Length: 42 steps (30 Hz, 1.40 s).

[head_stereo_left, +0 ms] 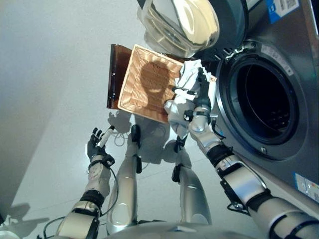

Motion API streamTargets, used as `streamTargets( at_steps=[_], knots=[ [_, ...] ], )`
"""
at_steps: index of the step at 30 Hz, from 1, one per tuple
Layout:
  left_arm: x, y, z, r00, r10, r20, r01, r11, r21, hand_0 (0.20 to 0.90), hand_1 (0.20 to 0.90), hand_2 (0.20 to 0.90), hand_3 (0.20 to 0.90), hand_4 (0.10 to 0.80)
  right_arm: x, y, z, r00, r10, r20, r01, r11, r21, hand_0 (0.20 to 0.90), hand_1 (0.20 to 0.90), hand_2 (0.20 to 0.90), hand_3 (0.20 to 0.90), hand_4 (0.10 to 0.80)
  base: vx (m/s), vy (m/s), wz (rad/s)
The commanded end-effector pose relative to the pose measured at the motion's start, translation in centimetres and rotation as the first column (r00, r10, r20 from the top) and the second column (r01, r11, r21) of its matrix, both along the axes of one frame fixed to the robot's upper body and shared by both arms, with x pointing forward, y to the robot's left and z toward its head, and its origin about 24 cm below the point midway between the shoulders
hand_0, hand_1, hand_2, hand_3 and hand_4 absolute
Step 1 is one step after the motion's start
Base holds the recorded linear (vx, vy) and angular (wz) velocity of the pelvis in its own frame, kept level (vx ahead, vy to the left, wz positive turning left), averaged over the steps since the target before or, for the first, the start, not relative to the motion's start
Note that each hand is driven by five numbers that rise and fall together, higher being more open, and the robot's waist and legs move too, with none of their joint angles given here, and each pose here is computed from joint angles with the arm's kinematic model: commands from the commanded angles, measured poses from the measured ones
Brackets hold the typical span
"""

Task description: Pick up the clothes and place them into the washing machine

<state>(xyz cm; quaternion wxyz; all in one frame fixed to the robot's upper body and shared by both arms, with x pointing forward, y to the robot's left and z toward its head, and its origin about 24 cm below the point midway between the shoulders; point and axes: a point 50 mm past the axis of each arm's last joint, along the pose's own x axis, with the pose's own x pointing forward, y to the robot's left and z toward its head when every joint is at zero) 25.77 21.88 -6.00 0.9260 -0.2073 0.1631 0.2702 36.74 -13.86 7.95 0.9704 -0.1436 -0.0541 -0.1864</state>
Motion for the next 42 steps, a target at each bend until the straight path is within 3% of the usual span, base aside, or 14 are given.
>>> streamTargets(
  at_steps=[1,11,17,28,34,42],
  knots=[
    [0.3,0.6,0.8,0.998,0.041,0.043,-0.042,0.998,0.039,0.9,0.9,0.9,0.9,0.8,0.5,0.3,1.6,0.996,-0.032,0.081,0.023,0.993,0.112,0.9,0.9,0.9,0.9,0.8,-0.013,0.016,-0.03],
    [0.3,0.4,0.8,0.999,0.029,0.036,-0.031,0.998,0.056,0.9,0.9,0.9,0.9,0.8,-0.6,0.0,-1.8,0.989,-0.14,-0.049,0.147,0.964,0.223,0.9,0.9,0.9,0.9,0.8,-0.01,0.013,-0.03],
    [-0.2,0.6,0.1,1.0,0.03,-0.009,-0.029,0.997,0.071,0.9,0.9,0.9,0.9,0.8,-1.4,-0.6,-3.2,0.975,-0.202,-0.09,0.215,0.96,0.181,0.9,0.9,0.9,0.9,0.8,0.0,0.0,0.0],
    [-0.8,0.7,-0.8,0.997,0.036,-0.062,-0.03,0.996,0.085,0.9,0.9,0.9,0.9,0.8,-1.9,0.4,-3.5,0.989,-0.128,-0.077,0.138,0.979,0.148,0.9,0.9,0.9,0.9,0.8,0.014,0.003,-0.01],
    [-1.0,0.8,-1.0,0.998,0.024,-0.066,-0.018,0.995,0.096,0.9,0.9,0.9,0.9,0.8,-1.4,0.8,-1.8,0.999,0.037,-0.008,-0.038,0.984,-0.174,0.9,0.9,0.9,0.9,0.8,0.025,-0.009,0.05],
    [-2.0,1.5,-1.4,0.998,-0.003,-0.064,0.01,0.995,0.103,0.9,0.9,0.9,0.9,0.8,-0.2,-2.2,3.2,0.983,0.137,0.125,-0.031,0.784,-0.62,0.9,0.9,0.9,0.9,0.8,0.0,-0.005,0.03]
  ],
)
